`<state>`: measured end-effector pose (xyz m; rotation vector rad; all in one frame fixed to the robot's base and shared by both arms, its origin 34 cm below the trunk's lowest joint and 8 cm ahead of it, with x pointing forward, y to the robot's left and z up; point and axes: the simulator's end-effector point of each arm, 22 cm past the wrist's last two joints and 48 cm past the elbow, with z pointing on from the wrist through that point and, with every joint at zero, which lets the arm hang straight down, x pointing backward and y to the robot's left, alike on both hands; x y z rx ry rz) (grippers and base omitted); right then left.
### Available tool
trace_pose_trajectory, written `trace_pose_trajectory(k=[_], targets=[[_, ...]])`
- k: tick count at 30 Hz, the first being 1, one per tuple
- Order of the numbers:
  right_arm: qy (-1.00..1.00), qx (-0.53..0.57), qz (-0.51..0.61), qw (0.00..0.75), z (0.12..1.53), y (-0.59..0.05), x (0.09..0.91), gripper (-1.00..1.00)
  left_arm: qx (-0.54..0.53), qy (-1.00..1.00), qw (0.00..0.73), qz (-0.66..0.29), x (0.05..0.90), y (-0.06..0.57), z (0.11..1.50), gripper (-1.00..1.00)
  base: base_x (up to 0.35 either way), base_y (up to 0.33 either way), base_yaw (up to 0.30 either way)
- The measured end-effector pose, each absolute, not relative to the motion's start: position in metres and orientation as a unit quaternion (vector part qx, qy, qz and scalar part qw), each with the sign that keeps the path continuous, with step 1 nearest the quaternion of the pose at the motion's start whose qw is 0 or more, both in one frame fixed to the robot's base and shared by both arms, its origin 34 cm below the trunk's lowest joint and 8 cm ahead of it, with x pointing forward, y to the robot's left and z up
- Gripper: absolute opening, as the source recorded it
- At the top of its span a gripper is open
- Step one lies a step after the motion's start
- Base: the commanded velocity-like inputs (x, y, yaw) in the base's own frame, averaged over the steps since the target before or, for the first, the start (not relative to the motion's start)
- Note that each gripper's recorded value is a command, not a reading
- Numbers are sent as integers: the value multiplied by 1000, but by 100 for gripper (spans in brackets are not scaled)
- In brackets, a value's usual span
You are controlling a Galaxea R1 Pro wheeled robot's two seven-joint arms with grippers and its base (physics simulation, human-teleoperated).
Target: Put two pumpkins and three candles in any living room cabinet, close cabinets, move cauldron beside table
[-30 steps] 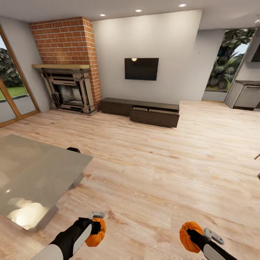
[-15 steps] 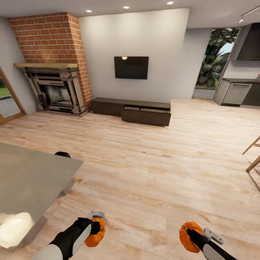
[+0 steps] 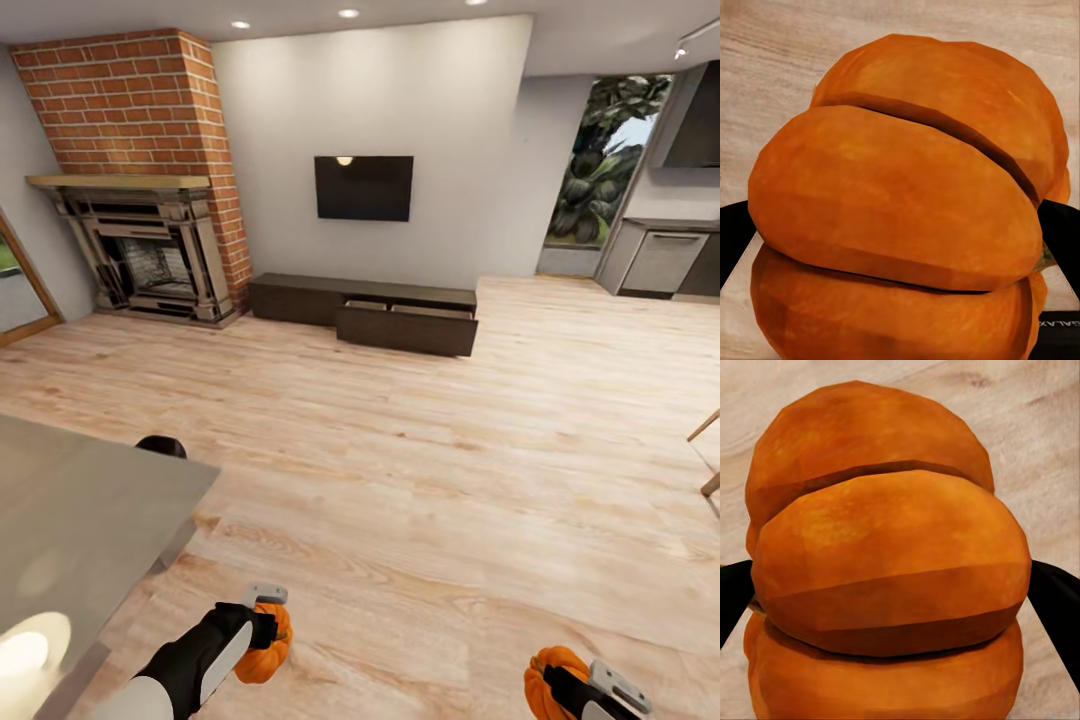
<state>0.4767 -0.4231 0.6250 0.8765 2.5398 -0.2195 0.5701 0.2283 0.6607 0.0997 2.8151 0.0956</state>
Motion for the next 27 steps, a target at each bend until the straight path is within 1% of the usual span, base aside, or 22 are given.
trace_pose_trajectory(k=[6,9,12,20,27], targets=[[909,322,-84,252,630,-422,487,-100,35,986,161,34,570,229,661,-100,333,0,-2],[907,323,-83,255,631,-422,488,-100,35,986,161,35,570,229,661,-100,333,0,-78],[907,323,-84,256,631,-422,489,-100,35,986,161,35,570,229,661,-100,333,0,-169],[907,323,-84,255,630,-422,488,-100,35,986,160,35,569,229,659,-100,333,0,-247],[908,322,-85,255,630,-422,488,-100,35,986,159,36,569,230,659,-100,333,0,-53]])
